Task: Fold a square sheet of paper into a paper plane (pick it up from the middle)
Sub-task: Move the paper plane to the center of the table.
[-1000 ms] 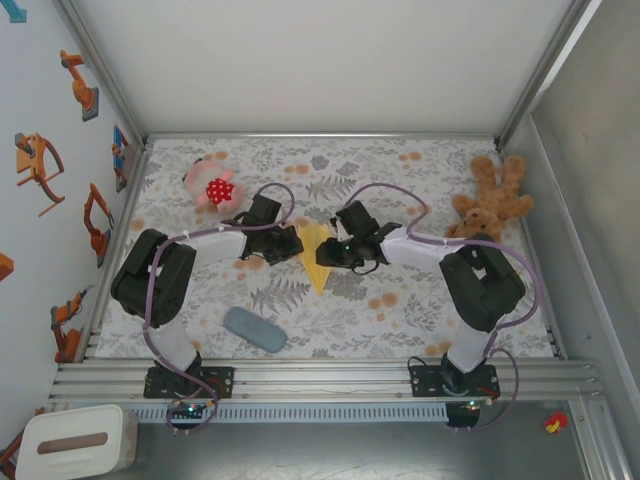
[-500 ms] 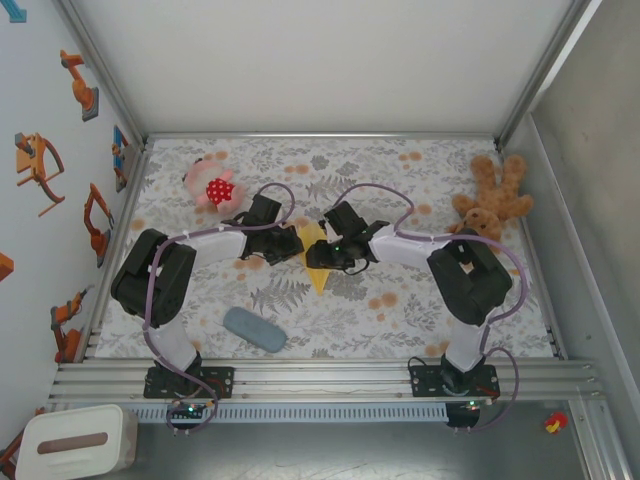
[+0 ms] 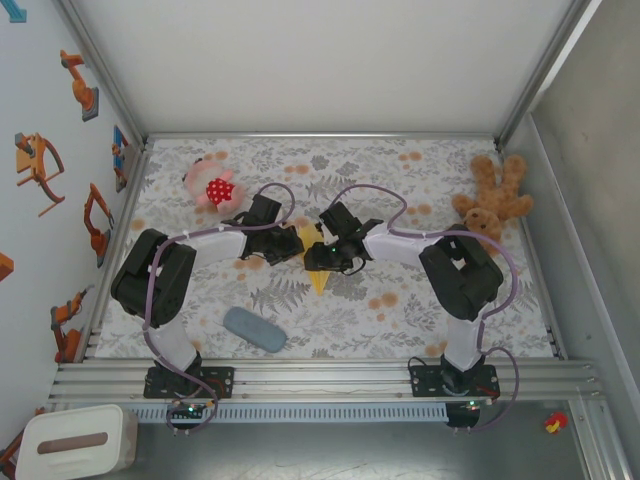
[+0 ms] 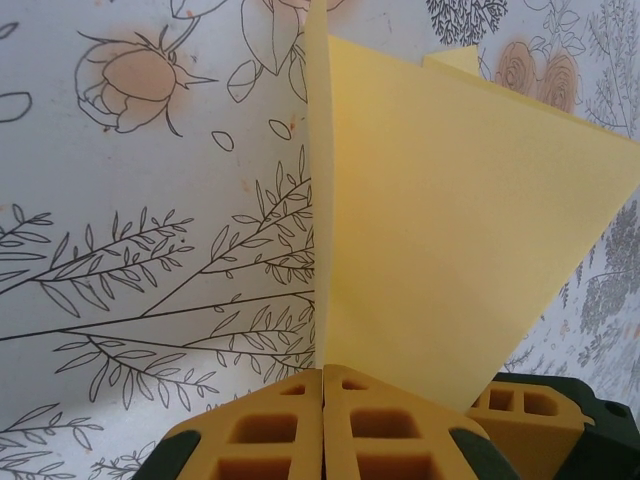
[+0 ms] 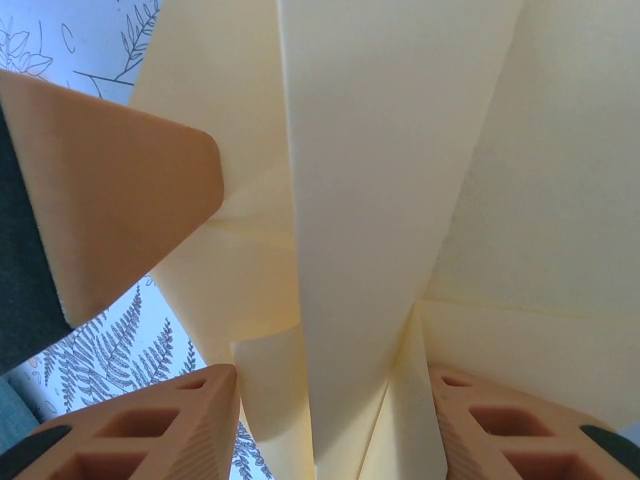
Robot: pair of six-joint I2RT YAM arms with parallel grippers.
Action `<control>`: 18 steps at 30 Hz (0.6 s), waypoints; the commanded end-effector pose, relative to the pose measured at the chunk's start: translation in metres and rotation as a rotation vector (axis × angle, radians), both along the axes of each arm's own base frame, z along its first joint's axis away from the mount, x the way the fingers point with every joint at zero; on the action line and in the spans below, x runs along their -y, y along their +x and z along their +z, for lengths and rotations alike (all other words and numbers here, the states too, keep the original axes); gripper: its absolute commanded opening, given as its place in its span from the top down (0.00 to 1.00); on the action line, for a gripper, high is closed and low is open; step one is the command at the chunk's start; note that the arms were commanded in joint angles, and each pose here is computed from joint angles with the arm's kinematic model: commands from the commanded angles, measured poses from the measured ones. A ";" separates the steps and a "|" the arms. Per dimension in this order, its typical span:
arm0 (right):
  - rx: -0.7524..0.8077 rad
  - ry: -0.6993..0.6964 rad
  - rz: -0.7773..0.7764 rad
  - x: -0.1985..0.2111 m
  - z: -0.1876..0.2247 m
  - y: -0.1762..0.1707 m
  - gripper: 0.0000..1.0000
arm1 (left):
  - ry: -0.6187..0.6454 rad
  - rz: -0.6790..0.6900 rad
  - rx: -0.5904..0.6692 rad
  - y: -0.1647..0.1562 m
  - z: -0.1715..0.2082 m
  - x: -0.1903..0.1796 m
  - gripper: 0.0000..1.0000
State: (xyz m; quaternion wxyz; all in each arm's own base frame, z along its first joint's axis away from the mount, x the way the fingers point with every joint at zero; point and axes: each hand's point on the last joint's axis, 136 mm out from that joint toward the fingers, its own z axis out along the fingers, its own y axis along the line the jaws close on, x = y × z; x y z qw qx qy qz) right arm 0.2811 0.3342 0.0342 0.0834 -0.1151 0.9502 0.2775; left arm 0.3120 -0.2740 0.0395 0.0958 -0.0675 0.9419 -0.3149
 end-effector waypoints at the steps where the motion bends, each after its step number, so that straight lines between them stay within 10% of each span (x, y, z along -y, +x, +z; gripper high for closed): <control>1: 0.014 -0.014 0.027 -0.003 0.002 0.000 0.53 | -0.023 0.000 0.008 0.005 0.008 0.004 0.94; 18: 0.040 0.012 0.076 -0.009 0.008 -0.006 0.46 | -0.014 0.000 -0.001 0.004 0.004 0.002 0.94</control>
